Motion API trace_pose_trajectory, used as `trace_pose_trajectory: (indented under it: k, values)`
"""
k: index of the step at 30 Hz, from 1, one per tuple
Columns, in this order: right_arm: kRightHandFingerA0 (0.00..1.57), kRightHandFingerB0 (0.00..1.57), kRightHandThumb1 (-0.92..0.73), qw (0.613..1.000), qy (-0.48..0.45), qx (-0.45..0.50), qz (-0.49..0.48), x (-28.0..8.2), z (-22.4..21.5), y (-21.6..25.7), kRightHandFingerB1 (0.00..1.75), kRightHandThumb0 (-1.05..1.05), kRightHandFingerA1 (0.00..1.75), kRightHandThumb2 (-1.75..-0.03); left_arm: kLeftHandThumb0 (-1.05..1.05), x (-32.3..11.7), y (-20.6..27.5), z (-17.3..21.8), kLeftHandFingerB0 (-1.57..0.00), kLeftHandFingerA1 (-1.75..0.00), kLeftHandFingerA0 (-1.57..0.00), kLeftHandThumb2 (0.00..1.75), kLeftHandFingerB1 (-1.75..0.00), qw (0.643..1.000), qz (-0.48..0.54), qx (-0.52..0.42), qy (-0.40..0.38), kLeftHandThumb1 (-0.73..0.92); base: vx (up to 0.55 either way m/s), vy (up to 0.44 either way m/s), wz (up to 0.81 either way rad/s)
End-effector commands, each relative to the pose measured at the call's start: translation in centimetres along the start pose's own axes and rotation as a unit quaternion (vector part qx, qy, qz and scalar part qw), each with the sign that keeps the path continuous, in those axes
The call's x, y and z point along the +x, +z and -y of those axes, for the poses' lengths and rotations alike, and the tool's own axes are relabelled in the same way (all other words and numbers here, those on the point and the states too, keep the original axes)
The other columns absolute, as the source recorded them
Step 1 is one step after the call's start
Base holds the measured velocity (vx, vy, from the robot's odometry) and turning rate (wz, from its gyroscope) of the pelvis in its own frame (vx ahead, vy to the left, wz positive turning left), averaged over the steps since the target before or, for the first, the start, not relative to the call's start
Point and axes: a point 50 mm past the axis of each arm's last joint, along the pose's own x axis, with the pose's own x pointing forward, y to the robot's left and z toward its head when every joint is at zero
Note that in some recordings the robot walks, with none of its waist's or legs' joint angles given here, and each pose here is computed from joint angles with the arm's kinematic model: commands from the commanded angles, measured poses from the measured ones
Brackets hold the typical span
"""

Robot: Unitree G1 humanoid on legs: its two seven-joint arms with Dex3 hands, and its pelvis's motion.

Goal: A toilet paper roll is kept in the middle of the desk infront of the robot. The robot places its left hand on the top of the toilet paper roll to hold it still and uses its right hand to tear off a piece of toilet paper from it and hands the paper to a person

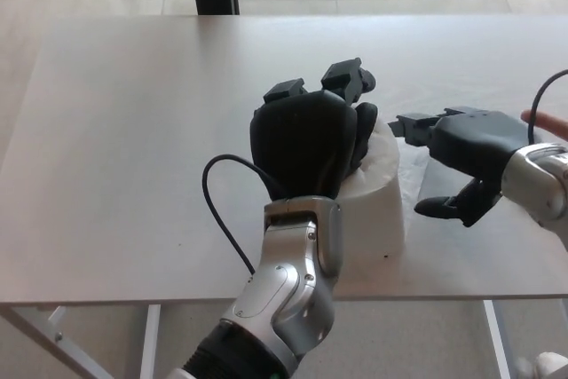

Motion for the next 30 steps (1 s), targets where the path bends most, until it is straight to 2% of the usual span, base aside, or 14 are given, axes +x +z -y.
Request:
trace_pose_trajectory:
  k: [1,7,8,17,18,19,20,21,22,23,26,27,29,30]
  values:
    - [0.00,0.03,-0.79,0.996,0.005,-0.081,0.038,0.5,0.3,0.8,0.32,-0.59,0.37,-0.65,-0.32,-0.8,-1.4,0.8,-0.63,-1.02,-0.64,0.79,-0.80,0.999,-0.033,0.006,-0.009,0.58,0.00,0.000,0.00]
    - [0.00,0.02,-0.78,0.998,-0.010,-0.034,0.058,0.5,-0.2,1.1,0.37,-0.57,0.43,-0.63,-0.38,-0.9,-1.4,1.0,-0.65,-0.88,-0.68,0.75,-0.76,0.999,-0.036,0.001,0.000,0.66,0.00,0.000,0.00]
    - [0.00,0.01,-0.70,0.996,0.002,-0.074,0.052,0.6,-0.6,1.0,0.15,-0.56,0.29,-0.74,-0.37,-0.8,-1.3,1.0,-0.66,-0.88,-0.72,0.75,-0.75,0.999,-0.041,-0.001,0.005,0.65,0.00,0.000,0.00]
    - [0.09,0.11,-0.72,0.996,-0.073,0.011,0.049,0.6,-2.7,1.7,0.35,-0.53,0.51,-0.62,-0.29,-0.7,-1.0,0.6,-0.63,-0.88,-0.72,0.75,-0.77,0.999,-0.038,-0.022,-0.004,0.48,0.00,0.000,0.00]
    - [0.02,0.00,-0.64,0.995,-0.073,-0.035,0.051,0.6,-2.7,1.8,0.52,-0.34,0.55,-1.15,-0.26,-0.6,-0.9,0.7,-0.64,-0.90,-0.74,0.72,-0.77,0.999,-0.038,-0.023,-0.003,0.45,0.00,0.000,0.00]
    - [0.01,0.08,-0.75,0.995,-0.071,-0.041,0.048,0.6,-2.9,1.8,0.31,-0.55,0.51,-0.63,-0.26,-0.7,-1.0,0.7,-0.65,-0.91,-0.76,0.76,-0.79,0.999,-0.038,-0.025,-0.002,0.43,0.00,0.000,0.00]
    - [0.01,0.08,-0.75,0.996,-0.069,-0.043,0.046,0.6,-3.2,1.8,0.31,-0.55,0.51,-0.63,-0.26,-0.8,-1.1,0.7,-0.65,-0.91,-0.76,0.76,-0.79,0.999,-0.038,-0.026,0.001,0.43,0.00,0.000,0.00]
    - [0.02,0.02,-0.62,0.996,-0.071,-0.041,0.047,0.6,-3.3,1.9,0.39,-0.62,0.53,-0.87,-0.26,-0.8,-1.2,0.7,-0.66,-0.91,-0.76,0.75,-0.79,0.999,-0.039,-0.025,0.002,0.42,0.00,0.000,0.00]
    - [0.02,0.08,-0.72,0.996,-0.070,-0.033,0.044,0.7,-3.4,1.8,0.32,-0.56,0.48,-0.63,-0.26,-0.8,-1.3,0.8,-0.65,-0.89,-0.75,0.75,-0.77,0.999,-0.042,-0.025,-0.001,0.44,0.00,0.000,0.00]
    - [0.01,0.01,-0.61,0.997,-0.061,-0.018,0.036,0.8,-3.6,1.8,0.34,-0.63,0.52,-0.85,-0.26,-0.9,-1.4,0.8,-0.66,-0.86,-0.76,0.80,-0.76,0.999,-0.045,-0.027,-0.003,0.45,0.00,0.000,0.00]
    - [0.02,0.06,-0.75,0.998,-0.056,0.023,0.024,0.8,-3.9,1.8,0.33,-0.57,0.56,-0.64,-0.26,-1.1,-1.6,0.8,-0.66,-0.82,-0.75,0.82,-0.72,0.998,-0.053,-0.030,-0.004,0.49,0.00,0.000,0.00]
    - [0.16,0.02,-0.52,0.999,-0.052,0.004,0.015,0.9,-4.1,1.9,0.46,-0.68,0.63,-0.93,-0.24,-1.3,-1.6,0.9,-0.67,-0.79,-0.76,0.88,-0.70,0.998,-0.050,-0.036,0.000,0.50,0.00,0.000,0.00]
    - [0.12,0.08,-0.44,0.998,-0.057,0.037,0.016,0.7,-3.9,2.2,0.51,-0.76,0.61,-0.86,-0.23,-1.4,-1.6,0.9,-0.67,-0.78,-0.75,0.88,-0.69,0.998,-0.052,-0.034,-0.003,0.51,0.00,0.000,0.00]
    - [0.27,0.36,-0.54,0.996,-0.068,0.064,0.011,0.7,-4.0,2.6,0.42,-0.67,0.58,-0.57,-0.24,-1.5,-1.6,0.9,-0.69,-0.78,-0.77,0.83,-0.67,0.999,-0.049,-0.022,-0.001,0.49,0.00,0.000,0.00]
